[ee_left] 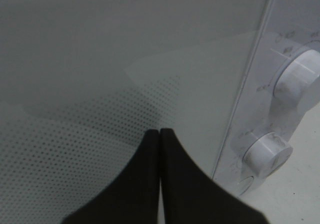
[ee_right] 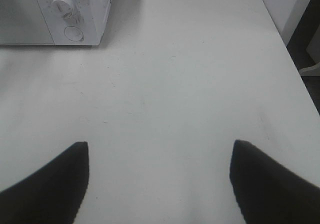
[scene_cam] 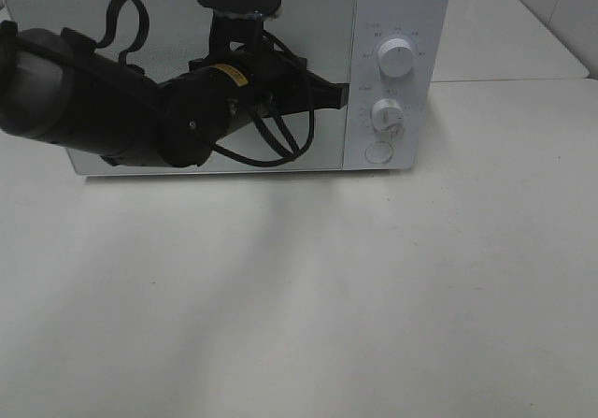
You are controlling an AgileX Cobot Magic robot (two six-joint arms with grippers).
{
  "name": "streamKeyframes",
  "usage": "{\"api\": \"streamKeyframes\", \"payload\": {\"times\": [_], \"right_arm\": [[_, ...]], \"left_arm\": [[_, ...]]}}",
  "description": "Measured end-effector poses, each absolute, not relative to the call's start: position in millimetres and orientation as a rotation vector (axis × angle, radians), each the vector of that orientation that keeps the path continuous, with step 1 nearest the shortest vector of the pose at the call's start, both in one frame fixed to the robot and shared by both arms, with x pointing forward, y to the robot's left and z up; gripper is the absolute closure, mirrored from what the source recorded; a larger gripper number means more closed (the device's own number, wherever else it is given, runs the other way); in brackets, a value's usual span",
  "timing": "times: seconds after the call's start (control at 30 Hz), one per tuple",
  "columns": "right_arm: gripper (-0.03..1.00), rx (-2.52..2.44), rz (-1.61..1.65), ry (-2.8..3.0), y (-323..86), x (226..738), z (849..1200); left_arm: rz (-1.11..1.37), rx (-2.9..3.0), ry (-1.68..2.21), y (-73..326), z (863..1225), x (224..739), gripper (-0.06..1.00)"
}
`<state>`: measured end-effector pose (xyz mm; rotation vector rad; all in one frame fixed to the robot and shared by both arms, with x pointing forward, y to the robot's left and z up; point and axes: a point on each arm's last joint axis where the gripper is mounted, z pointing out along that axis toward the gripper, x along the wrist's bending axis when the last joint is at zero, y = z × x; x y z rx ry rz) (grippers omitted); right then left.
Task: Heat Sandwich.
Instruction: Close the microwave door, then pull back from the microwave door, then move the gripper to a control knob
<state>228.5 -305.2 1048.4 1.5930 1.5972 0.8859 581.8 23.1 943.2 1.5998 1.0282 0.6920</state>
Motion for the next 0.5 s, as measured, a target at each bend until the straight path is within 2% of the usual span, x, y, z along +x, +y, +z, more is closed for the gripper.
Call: {"api": "streamKeyframes", "payload": {"times": [0.27,0.5], "right_arm": [[0.21,1.593,0.886,1.597,-305.2,228.5,1048.4],[0.21,1.593,0.886,1.597,-305.2,228.5,1048.4]], "left_arm": [[0.667,1.619,1.072,31.1,947.3,576.7,0.94],[0.64,1.656,1.073,38.6,949.6,550.4,0.94]]}}
